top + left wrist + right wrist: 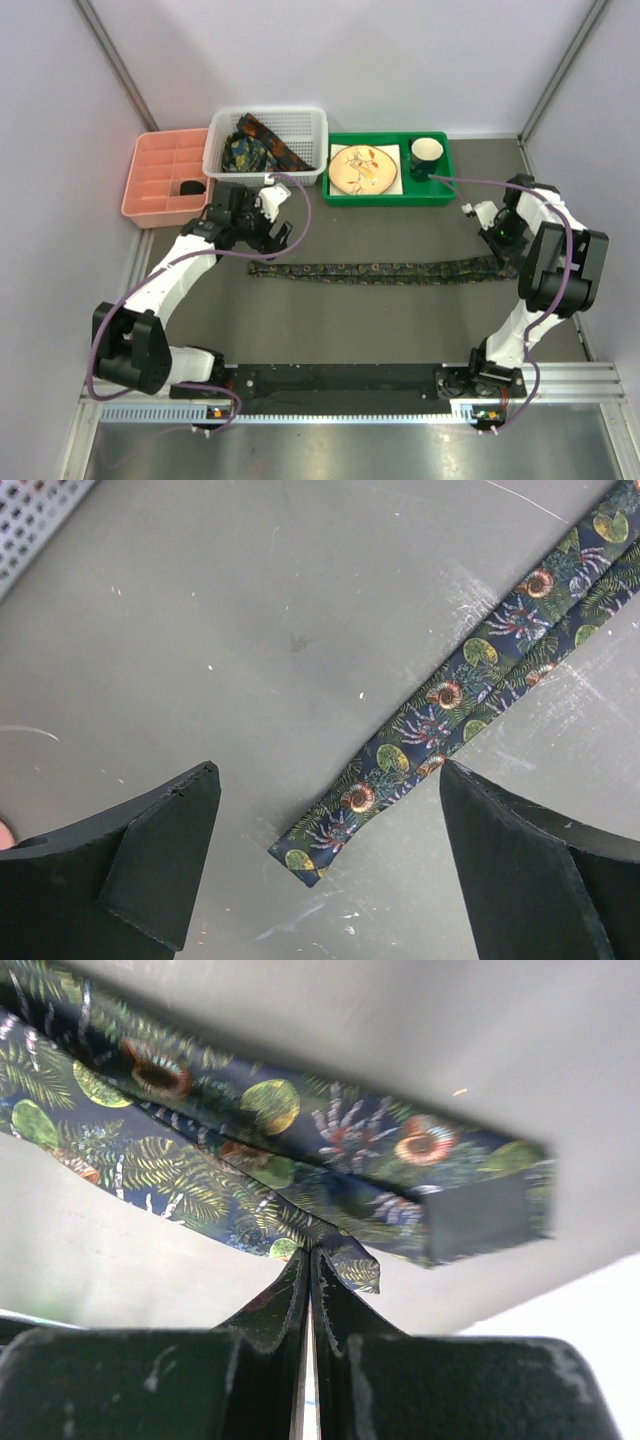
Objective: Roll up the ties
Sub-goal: Flatten out the tie at the center of the board.
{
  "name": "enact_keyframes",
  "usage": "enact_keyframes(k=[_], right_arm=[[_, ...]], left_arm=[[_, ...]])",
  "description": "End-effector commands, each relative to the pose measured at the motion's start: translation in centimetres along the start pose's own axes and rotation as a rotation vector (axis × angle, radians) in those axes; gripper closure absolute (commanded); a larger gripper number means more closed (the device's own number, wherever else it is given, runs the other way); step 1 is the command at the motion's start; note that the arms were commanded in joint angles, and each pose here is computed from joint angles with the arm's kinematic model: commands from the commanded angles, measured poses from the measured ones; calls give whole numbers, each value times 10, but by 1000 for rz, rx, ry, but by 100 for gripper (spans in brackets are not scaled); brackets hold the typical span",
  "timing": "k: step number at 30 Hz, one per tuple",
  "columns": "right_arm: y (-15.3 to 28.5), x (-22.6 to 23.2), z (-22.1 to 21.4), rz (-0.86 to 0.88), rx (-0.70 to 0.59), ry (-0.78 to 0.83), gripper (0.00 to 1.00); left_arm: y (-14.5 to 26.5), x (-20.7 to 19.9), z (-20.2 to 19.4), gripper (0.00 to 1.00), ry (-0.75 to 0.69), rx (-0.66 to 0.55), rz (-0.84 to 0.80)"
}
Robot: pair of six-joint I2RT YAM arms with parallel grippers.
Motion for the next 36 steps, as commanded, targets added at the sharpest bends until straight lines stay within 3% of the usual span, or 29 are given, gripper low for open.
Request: enact_keyframes(k=[1, 7, 10, 11, 15, 19, 20, 23, 30, 32, 34, 36], right_arm=[[25, -6, 17, -89, -55, 95, 100], [10, -10, 16, -91, 12, 148, 100], [-1, -11, 13, -113, 33, 169, 99], [-2, -12, 13, -121, 39, 170, 86], [10, -13, 21, -94, 12, 113, 66], [72, -17, 56, -46, -201, -2, 33], [84, -15, 61, -33, -241, -45, 16], [131, -12, 75, -11, -410, -94, 1], [218, 43, 86, -86, -733, 20, 1], [243, 66, 87, -130, -875, 2, 1], [248, 86, 82, -99, -957, -47, 1], [242, 101, 85, -19, -977, 8, 1]], left_arm=[[6, 17, 15, 5, 85, -84, 78], [7, 20, 12, 1, 105, -143, 211], [9, 18, 18, 1, 96, -97, 98], [12, 20, 26, 1, 97, -105, 75], [16, 25, 39, 1, 157, -125, 93], [28, 29, 48, 1, 133, -165, 147], [34, 29, 51, 1, 89, -177, 150], [39, 29, 50, 1, 45, -172, 171], [54, 29, 57, 1, -41, -267, 143], [56, 29, 61, 1, -44, -273, 123], [54, 29, 61, 1, -55, -269, 85], [45, 28, 54, 1, -65, -254, 54]])
Point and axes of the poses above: each gripper's point midway between its finger pads, its own y axis back along the fingers, its own x axis along the line the jaws close on, z = x × y, the point moved 10 cm from there along y, back along the fingers, and after that the axes turned 10 degrees about -y, right-handed, at the moved point
